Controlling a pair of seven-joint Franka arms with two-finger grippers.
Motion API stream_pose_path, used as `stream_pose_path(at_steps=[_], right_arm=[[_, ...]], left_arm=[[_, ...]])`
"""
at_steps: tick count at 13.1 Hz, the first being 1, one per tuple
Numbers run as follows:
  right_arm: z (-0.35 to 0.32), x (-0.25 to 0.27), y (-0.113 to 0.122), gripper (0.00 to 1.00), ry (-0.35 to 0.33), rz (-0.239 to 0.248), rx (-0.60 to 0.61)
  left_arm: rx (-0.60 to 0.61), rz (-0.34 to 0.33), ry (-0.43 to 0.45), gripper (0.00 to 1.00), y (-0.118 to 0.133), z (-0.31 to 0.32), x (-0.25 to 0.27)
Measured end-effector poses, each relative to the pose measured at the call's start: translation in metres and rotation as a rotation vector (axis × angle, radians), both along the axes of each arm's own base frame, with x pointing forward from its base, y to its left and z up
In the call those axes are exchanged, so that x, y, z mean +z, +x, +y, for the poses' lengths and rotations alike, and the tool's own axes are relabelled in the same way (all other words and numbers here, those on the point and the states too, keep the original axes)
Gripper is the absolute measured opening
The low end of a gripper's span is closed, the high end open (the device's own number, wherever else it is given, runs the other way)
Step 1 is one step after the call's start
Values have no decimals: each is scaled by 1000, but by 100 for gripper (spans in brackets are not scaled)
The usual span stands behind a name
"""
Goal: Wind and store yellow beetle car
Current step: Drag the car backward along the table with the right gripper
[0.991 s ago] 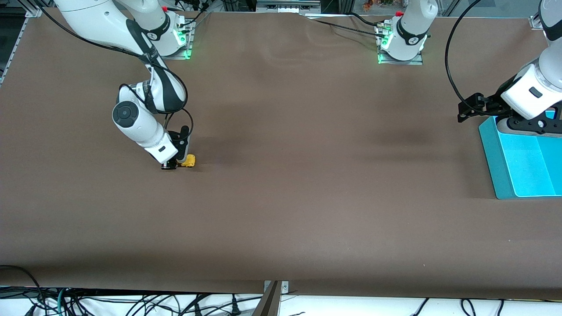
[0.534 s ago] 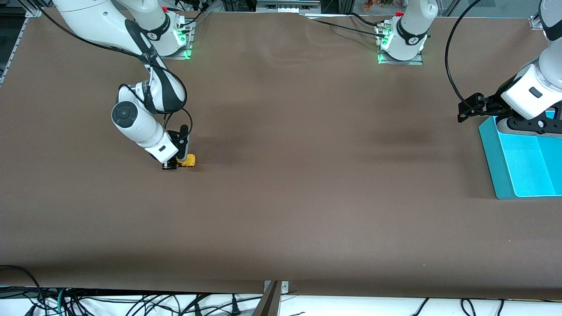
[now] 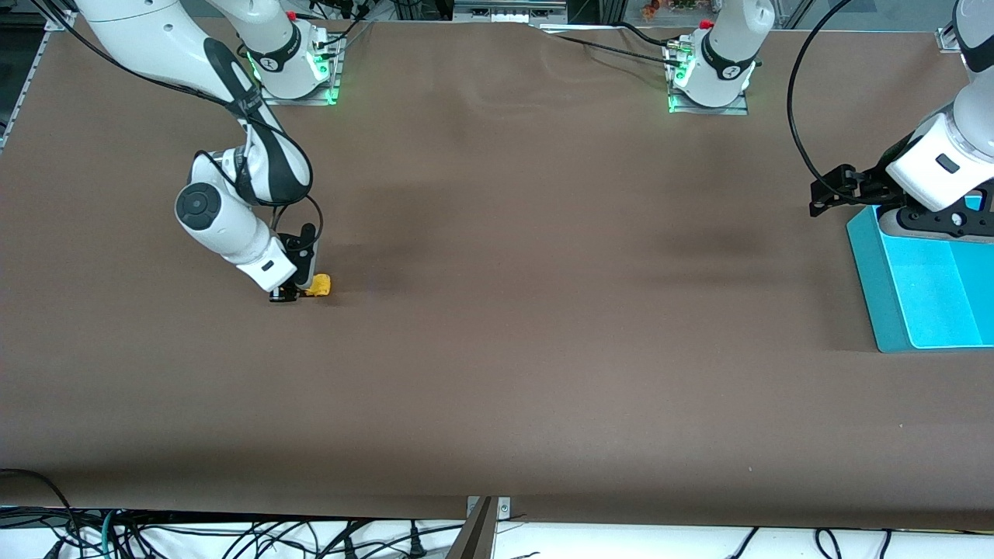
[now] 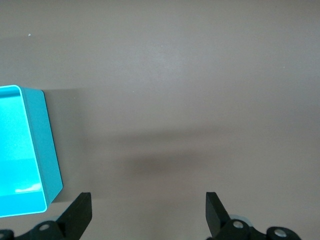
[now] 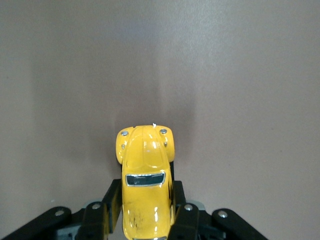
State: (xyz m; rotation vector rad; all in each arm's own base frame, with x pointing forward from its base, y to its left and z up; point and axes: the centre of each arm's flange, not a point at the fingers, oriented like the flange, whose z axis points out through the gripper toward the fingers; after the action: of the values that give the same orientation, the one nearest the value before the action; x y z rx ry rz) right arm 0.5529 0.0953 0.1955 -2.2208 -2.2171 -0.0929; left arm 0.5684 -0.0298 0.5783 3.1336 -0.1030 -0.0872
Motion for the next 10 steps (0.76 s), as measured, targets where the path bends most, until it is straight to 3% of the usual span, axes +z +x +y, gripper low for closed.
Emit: stream_pose_path(at_steps=[10], right_arm=[[-79,0,7,44,-6,-7,70]], left_arm=[[0,0,0,100,0,0,0]])
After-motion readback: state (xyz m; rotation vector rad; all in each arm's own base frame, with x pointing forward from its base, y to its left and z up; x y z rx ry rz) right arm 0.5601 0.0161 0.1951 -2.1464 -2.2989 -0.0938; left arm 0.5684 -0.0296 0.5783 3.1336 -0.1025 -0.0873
